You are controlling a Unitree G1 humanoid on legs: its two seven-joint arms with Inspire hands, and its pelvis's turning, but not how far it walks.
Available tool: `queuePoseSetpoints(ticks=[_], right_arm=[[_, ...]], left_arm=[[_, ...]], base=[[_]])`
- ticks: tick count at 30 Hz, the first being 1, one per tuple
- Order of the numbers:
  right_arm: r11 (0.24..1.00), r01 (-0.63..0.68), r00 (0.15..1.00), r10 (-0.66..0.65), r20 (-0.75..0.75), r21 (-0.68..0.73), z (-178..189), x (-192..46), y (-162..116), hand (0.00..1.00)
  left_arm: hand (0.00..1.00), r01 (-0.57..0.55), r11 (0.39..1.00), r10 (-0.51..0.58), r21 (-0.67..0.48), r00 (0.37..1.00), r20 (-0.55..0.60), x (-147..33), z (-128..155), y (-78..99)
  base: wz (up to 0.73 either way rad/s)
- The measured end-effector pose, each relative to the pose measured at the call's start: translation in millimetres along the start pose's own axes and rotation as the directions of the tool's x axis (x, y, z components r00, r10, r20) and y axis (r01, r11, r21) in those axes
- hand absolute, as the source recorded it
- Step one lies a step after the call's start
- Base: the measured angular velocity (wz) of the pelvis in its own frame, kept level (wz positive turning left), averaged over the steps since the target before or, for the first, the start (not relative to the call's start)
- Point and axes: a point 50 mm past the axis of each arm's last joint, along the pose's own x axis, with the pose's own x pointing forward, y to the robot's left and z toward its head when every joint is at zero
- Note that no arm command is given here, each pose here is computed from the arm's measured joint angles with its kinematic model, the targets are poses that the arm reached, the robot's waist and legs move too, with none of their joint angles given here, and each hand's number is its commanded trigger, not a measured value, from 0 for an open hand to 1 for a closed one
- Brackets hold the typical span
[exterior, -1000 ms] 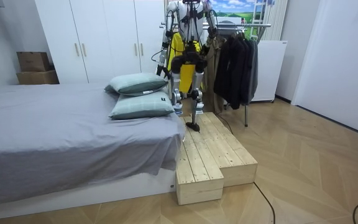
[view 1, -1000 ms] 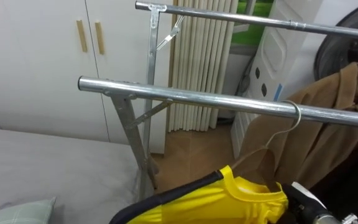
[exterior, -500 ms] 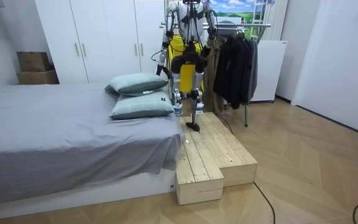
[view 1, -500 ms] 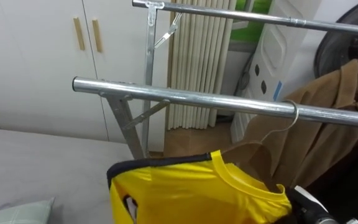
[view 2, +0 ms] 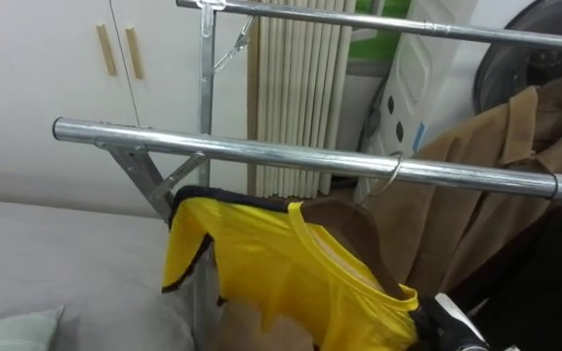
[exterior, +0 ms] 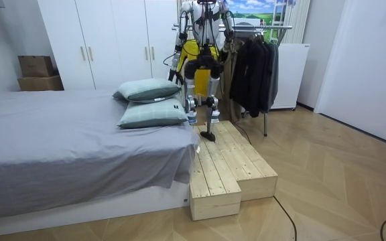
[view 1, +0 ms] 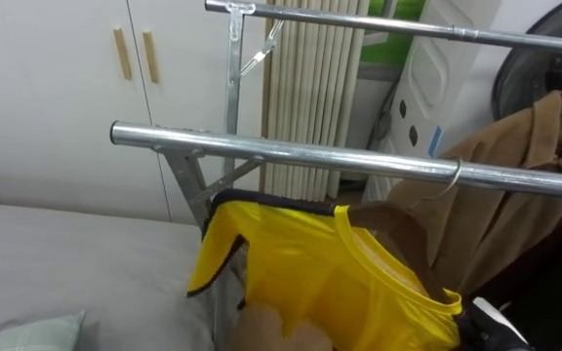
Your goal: Hang clothes
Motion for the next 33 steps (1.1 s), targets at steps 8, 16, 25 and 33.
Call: queuePoseSetpoints(ticks=[8, 16, 25, 33], right_arm=[[0.990, 0.114, 0.983, -0.099, 0.157, -0.087, 39.3, -8.8, -17.2, 0.00], [0.970, 0.210, 0.940, -0.167, 0.298, -0.120, 69.9, -24.3, -27.9, 0.00], [0.945, 0.324, 0.839, -0.309, 0.448, 0.044, 101.8, -40.5, -36.3, 0.00], [0.908, 0.354, 0.803, -0.418, 0.425, 0.224, 99.4, -42.7, -43.7, 0.00]], left_arm=[[0.00, -0.004, 1.000, 0.004, 0.000, 1.000, 0.011, 0.2, 2.6, 1.3], [0.00, -0.004, 0.999, 0.004, -0.041, 1.000, 0.002, -0.4, 0.9, -2.1], [0.00, -0.036, 0.995, 0.036, -0.096, 0.999, 0.002, -2.6, -5.2, -3.8], [0.00, -0.049, 0.994, 0.050, -0.101, 0.999, 0.010, -3.0, -3.6, -6.1]], base=[[-0.06], [-0.08], [-0.10], [-0.02]])
